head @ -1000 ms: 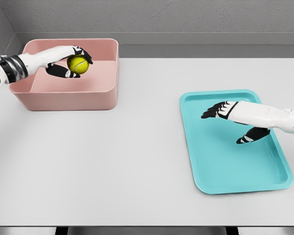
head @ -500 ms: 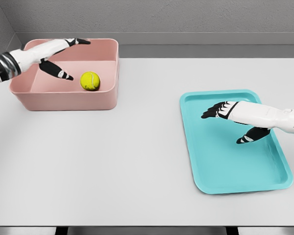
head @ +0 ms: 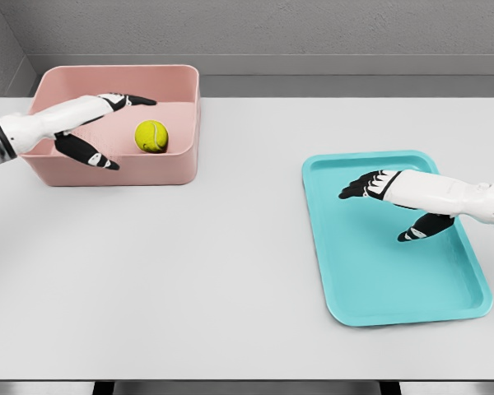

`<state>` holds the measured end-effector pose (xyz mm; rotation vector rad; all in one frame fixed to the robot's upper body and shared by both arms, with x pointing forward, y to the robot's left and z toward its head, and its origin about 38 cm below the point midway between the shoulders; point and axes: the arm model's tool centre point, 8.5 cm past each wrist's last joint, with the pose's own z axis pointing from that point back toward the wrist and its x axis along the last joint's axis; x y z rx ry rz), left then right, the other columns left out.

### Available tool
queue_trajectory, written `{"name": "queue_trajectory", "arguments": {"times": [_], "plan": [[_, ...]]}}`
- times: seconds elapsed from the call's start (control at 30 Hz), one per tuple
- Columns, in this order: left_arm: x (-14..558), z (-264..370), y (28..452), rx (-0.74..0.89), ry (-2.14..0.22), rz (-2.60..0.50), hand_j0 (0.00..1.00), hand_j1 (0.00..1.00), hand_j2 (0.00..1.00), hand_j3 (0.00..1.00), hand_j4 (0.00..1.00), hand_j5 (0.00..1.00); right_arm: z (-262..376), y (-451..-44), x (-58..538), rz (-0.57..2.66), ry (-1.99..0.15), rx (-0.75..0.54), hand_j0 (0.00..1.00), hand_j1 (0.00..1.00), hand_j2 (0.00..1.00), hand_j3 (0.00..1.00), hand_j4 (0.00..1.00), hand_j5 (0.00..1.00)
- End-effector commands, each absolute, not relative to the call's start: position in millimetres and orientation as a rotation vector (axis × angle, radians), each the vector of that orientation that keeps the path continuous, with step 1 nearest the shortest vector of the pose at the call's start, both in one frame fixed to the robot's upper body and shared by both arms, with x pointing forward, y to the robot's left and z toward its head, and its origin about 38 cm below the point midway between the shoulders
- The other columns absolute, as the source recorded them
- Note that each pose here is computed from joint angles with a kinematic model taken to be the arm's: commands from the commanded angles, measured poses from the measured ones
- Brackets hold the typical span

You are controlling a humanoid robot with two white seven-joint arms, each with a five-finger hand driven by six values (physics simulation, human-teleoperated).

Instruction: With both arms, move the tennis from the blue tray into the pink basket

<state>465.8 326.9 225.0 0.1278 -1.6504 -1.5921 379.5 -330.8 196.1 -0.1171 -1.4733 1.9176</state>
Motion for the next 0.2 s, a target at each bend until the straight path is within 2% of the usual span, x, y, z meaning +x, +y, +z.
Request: {"name": "queue_trajectory", "arguments": {"times": [0.0, 0.13, 0.17], "plan": [[453, 241, 320, 0.111, -1.685, -1.636, 1.0, 1.0, 1.0, 1.0, 1.0, 1.0, 197, -332, 380, 1.909, -1.475, -0.116, 1.0, 1.0, 1.0, 1.0, 1.0, 1.0], [444, 245, 320, 0.105, -1.69, -1.66, 1.0, 1.0, 1.0, 1.0, 1.0, 1.0, 196, -332, 380, 1.908, -1.475, -0.115, 1.0, 1.0, 1.0, 1.0, 1.0, 1.0], [437, 236, 333, 0.111, -1.655, -1.648, 1.0, 1.0, 1.0, 1.0, 1.0, 1.0, 196, -332, 380, 1.908, -1.474, -0.116, 1.0, 1.0, 1.0, 1.0, 1.0, 1.0]]}}
